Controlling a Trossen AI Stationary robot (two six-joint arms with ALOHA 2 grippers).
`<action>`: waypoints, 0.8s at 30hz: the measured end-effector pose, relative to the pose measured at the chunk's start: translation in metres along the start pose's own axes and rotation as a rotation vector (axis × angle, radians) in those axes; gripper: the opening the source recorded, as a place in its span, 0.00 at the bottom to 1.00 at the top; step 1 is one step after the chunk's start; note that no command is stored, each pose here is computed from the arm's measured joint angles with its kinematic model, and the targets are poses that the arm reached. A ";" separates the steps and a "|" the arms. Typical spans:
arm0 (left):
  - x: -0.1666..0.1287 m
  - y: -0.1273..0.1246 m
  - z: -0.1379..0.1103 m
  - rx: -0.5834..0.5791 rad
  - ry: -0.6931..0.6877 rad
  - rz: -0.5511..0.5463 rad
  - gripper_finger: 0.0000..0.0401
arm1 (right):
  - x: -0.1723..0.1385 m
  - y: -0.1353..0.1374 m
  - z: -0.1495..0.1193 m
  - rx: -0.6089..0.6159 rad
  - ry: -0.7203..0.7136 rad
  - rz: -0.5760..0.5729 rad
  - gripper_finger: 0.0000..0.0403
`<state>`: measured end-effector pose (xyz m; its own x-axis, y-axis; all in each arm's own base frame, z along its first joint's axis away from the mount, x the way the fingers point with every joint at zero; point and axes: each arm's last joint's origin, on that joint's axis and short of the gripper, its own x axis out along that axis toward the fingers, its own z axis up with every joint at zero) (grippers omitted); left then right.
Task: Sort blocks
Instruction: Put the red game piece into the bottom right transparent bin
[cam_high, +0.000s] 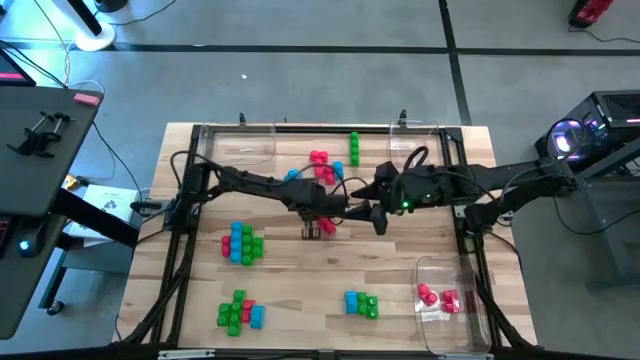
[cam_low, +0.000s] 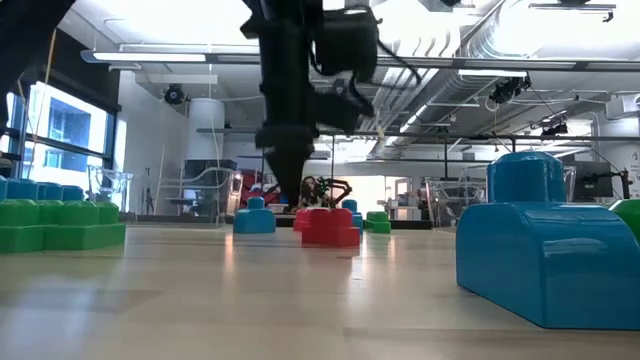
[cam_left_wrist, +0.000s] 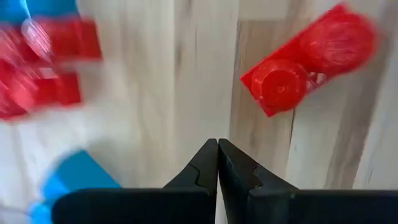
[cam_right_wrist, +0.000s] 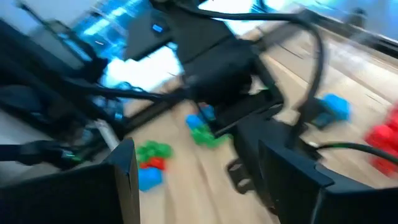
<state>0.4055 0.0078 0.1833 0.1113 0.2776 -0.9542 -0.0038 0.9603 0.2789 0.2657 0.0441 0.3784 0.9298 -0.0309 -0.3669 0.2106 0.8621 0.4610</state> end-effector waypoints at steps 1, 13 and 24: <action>-0.007 0.003 -0.001 0.039 -0.023 -0.028 0.00 | -0.003 0.001 0.003 -0.001 -0.017 0.022 0.52; -0.027 0.016 -0.015 0.199 -0.352 -0.430 0.08 | -0.049 0.011 0.013 -0.010 -0.156 0.062 0.52; 0.006 0.003 0.000 0.345 -0.469 -0.281 0.51 | -0.044 0.007 0.012 -0.012 -0.158 -0.005 0.52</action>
<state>0.4062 0.0126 0.1779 0.4839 -0.0996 -0.8694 0.3997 0.9090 0.1183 0.2302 0.0452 0.4072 0.9648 -0.1137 -0.2370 0.2126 0.8677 0.4494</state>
